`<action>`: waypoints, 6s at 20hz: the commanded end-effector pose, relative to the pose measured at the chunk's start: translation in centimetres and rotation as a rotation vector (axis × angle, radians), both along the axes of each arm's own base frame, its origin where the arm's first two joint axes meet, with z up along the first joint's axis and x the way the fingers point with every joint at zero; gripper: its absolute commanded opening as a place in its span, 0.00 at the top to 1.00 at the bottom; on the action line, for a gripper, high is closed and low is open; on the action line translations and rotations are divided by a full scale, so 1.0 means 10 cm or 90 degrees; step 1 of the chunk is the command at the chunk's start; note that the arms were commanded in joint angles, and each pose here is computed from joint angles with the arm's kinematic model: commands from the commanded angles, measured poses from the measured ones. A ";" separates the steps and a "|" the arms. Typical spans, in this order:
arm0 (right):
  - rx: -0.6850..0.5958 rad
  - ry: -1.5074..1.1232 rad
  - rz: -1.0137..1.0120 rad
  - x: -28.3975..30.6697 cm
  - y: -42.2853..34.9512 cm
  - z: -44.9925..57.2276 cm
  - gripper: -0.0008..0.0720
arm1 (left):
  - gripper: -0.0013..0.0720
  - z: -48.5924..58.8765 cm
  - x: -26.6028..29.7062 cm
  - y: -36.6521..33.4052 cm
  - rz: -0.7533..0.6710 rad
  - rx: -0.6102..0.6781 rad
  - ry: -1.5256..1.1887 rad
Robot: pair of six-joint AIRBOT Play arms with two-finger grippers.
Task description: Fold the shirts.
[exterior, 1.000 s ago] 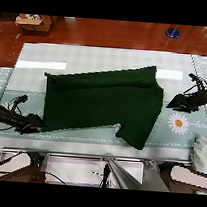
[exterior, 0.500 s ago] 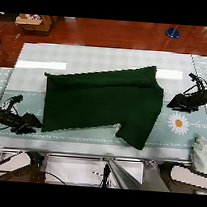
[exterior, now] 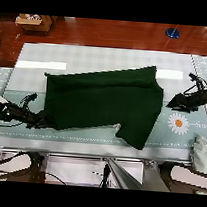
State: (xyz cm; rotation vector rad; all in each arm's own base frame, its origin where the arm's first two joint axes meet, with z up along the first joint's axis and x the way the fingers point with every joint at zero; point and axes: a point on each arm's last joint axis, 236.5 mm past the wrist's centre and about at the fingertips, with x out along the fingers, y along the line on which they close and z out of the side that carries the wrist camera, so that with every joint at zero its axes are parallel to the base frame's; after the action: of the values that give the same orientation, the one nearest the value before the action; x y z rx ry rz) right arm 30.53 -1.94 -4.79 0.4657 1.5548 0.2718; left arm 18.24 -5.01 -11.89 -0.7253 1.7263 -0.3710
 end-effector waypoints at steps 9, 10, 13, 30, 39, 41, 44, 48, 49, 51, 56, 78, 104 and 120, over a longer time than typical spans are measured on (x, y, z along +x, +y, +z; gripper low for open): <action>0.093 0.051 -0.056 -0.33 0.25 -0.30 0.31 | 0.95 -0.09 0.04 0.07 0.009 0.028 -0.003; 0.101 0.057 -0.059 -0.36 0.31 -0.34 0.31 | 0.95 -0.09 0.03 0.07 0.008 0.028 -0.002; 0.101 0.059 -0.048 -0.41 0.52 -0.48 0.31 | 0.95 -0.08 0.03 0.06 0.007 0.026 0.000; -0.033 -0.349 -0.100 0.69 0.36 1.11 0.93 | 0.95 1.38 1.29 -0.10 0.132 -0.067 -0.361; -0.041 -0.469 -0.132 1.81 0.51 1.17 0.93 | 0.95 1.56 1.97 0.26 0.259 -0.004 -0.466; -0.050 -0.479 -0.143 2.06 0.51 1.04 0.93 | 0.95 1.38 2.00 0.22 0.255 -0.010 -0.436; -0.050 -0.481 -0.149 2.36 0.53 0.88 0.93 | 0.95 1.07 2.08 0.17 0.249 -0.017 -0.387; -0.046 -0.482 -0.160 2.65 0.57 0.68 0.93 | 0.95 0.79 2.26 0.20 0.247 -0.027 -0.343; -0.047 -0.479 -0.164 2.69 0.58 0.61 0.93 | 0.95 0.76 2.33 0.22 0.247 -0.027 -0.342; -0.046 -0.458 -0.162 2.70 0.63 0.42 0.93 | 0.95 0.72 2.46 0.26 0.245 -0.028 -0.343; -0.045 -0.426 -0.155 2.68 0.70 0.14 0.91 | 0.69 0.61 2.64 0.21 0.228 -0.032 -0.337; 0.196 -0.237 -0.310 2.16 -0.32 -0.01 0.16 | 0.49 0.53 1.87 0.73 0.089 0.055 -0.192; 0.037 -0.236 0.071 1.56 0.86 0.67 0.93 | 0.95 1.36 2.20 -0.18 0.115 -0.132 -0.287; -0.097 -0.279 0.108 0.77 0.58 1.74 0.93 | 0.71 1.49 1.47 -1.14 -0.129 -0.178 -0.220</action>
State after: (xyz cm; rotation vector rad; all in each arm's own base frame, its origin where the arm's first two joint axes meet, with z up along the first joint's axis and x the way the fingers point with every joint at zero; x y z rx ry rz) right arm 39.08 4.05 12.27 0.1525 1.1606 0.3645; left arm 34.17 -17.96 4.27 -0.6984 1.3663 -0.8699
